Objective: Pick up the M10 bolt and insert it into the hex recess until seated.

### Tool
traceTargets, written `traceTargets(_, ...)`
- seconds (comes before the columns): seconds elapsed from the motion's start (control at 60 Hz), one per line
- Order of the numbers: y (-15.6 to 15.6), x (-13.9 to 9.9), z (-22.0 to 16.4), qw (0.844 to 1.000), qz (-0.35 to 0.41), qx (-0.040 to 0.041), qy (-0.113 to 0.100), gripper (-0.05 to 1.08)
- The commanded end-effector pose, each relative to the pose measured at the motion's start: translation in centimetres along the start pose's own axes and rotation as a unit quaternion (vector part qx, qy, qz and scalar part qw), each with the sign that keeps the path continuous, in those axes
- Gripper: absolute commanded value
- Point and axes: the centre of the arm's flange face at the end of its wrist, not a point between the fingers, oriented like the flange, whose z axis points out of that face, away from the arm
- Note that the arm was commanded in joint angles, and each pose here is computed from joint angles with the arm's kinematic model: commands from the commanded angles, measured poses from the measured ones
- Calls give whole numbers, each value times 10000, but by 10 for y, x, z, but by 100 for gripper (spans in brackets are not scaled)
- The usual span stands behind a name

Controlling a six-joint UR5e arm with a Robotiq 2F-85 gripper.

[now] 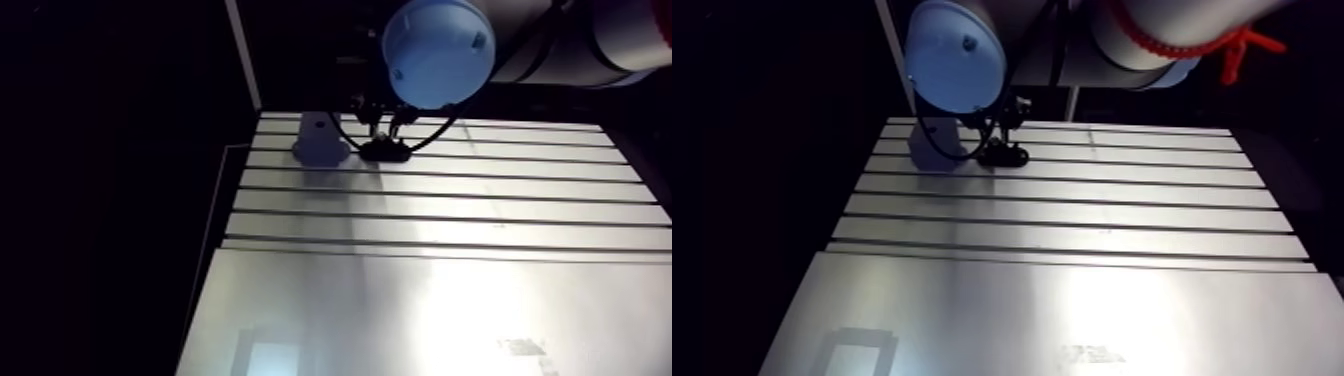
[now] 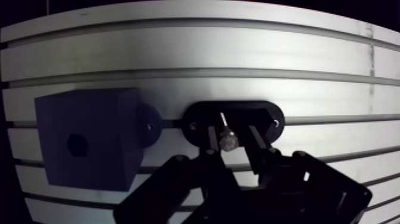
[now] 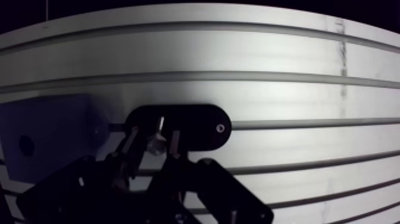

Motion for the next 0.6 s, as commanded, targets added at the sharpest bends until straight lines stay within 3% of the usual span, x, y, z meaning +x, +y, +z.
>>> traceTargets(0.017,0,0,1,10000,1,6,-4,62)
traceTargets(0.6,1,-2,1,10000,8,20,-28,62)
